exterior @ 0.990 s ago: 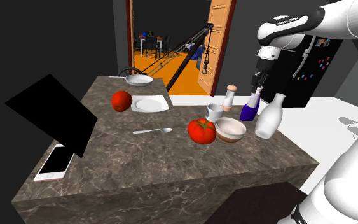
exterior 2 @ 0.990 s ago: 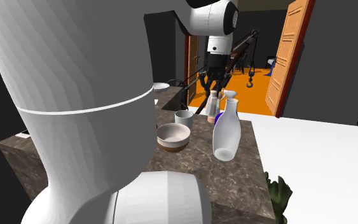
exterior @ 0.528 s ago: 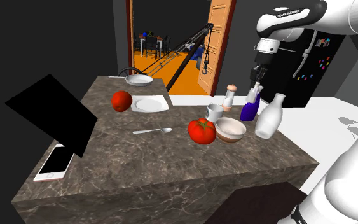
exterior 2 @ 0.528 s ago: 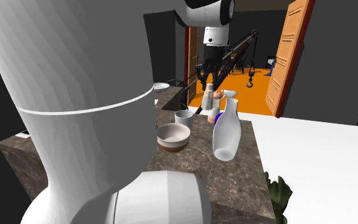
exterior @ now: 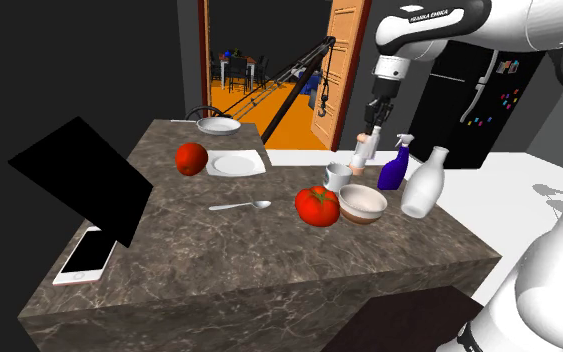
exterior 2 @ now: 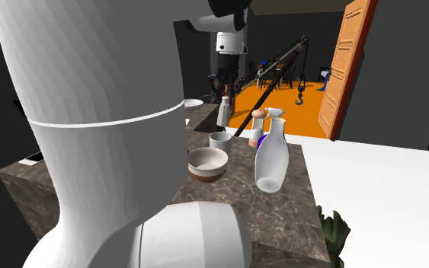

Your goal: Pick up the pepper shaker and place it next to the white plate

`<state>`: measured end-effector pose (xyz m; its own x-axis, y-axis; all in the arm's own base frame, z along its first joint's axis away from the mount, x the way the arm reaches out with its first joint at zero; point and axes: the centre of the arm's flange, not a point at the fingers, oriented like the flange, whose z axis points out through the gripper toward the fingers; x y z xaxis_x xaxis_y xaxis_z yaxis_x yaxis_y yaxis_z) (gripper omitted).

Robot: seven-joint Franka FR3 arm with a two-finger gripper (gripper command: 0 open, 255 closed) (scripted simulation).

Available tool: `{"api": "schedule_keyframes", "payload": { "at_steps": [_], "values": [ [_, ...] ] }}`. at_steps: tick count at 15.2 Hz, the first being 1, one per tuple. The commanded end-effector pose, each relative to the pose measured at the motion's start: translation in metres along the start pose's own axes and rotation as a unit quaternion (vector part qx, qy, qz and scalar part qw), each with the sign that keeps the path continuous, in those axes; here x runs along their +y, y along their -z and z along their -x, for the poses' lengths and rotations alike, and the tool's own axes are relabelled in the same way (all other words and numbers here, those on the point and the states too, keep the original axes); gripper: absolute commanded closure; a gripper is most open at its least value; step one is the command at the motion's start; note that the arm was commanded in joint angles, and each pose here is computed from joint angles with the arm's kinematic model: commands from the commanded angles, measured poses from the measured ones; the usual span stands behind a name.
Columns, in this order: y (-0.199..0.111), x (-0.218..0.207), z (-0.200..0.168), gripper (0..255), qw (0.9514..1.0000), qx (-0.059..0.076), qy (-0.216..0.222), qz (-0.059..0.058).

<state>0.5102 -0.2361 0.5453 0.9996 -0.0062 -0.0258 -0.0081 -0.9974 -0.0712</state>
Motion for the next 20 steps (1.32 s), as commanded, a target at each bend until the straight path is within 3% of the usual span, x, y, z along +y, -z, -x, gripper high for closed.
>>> {"api": "schedule_keyframes", "payload": {
  "at_steps": [1,20],
  "values": [
    [-0.002,-0.021,-0.02,255,1.0,0.0,-0.001,0.0],
    [-0.011,-0.218,-0.175,255,1.0,0.0,-0.001,0.0]
  ]
}}
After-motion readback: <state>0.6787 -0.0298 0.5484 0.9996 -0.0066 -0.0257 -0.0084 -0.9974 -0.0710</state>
